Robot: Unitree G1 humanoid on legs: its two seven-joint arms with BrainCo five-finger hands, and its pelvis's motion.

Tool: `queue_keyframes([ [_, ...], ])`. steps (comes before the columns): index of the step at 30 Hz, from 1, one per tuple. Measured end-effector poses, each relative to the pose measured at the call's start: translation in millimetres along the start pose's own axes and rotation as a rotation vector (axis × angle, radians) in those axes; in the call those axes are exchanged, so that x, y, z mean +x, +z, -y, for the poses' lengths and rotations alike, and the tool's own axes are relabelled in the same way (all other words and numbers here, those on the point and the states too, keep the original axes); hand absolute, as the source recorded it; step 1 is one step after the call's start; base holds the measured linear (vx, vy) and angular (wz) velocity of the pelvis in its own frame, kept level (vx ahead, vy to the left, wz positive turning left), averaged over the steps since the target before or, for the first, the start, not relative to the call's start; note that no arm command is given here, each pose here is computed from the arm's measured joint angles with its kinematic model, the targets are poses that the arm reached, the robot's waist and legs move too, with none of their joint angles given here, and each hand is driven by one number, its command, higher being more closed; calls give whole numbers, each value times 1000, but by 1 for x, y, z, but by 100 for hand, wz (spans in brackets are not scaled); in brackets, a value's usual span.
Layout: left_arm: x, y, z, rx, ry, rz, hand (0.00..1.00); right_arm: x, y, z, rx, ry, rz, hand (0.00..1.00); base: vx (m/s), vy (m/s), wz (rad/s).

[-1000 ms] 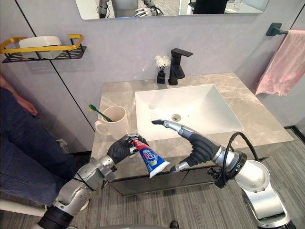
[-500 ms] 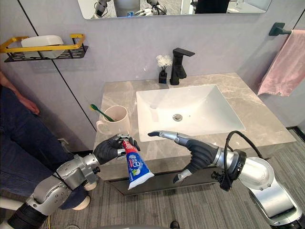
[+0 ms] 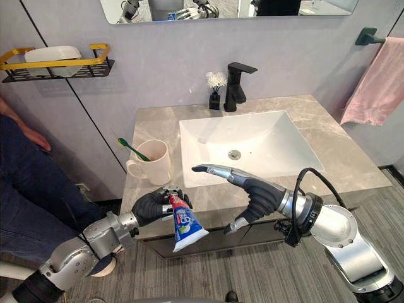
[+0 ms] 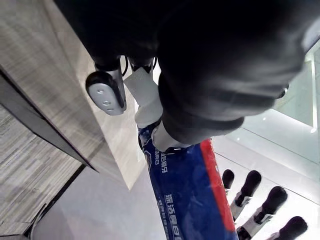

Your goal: Organize washtable

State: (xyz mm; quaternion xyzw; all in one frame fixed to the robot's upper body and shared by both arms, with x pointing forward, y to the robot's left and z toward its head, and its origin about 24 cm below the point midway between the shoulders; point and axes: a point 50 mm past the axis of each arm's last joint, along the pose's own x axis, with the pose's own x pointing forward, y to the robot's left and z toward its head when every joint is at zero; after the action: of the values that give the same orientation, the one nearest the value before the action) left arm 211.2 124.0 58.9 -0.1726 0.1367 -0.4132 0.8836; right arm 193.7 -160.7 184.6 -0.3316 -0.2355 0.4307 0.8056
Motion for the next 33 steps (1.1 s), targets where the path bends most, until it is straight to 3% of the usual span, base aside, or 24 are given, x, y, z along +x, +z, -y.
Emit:
queue_keyframes([
  [5,7,-13,-3,-18,2,-52,100,6,11,6,-77,-37,63,0,0,0,0],
  [12,9,-34,2,-57,-21,-150,100,16,16,-4,-40,-9,130,0,0,0,-1],
  [24,13,-18,-4,14,-27,-152,100,16,8,-18,-12,114,79,0,-1,1,-1],
  [33,3,-13,-10,-7,13,-115,100,-8,-5,20,-211,-44,-107,0,-8,1,-2],
])
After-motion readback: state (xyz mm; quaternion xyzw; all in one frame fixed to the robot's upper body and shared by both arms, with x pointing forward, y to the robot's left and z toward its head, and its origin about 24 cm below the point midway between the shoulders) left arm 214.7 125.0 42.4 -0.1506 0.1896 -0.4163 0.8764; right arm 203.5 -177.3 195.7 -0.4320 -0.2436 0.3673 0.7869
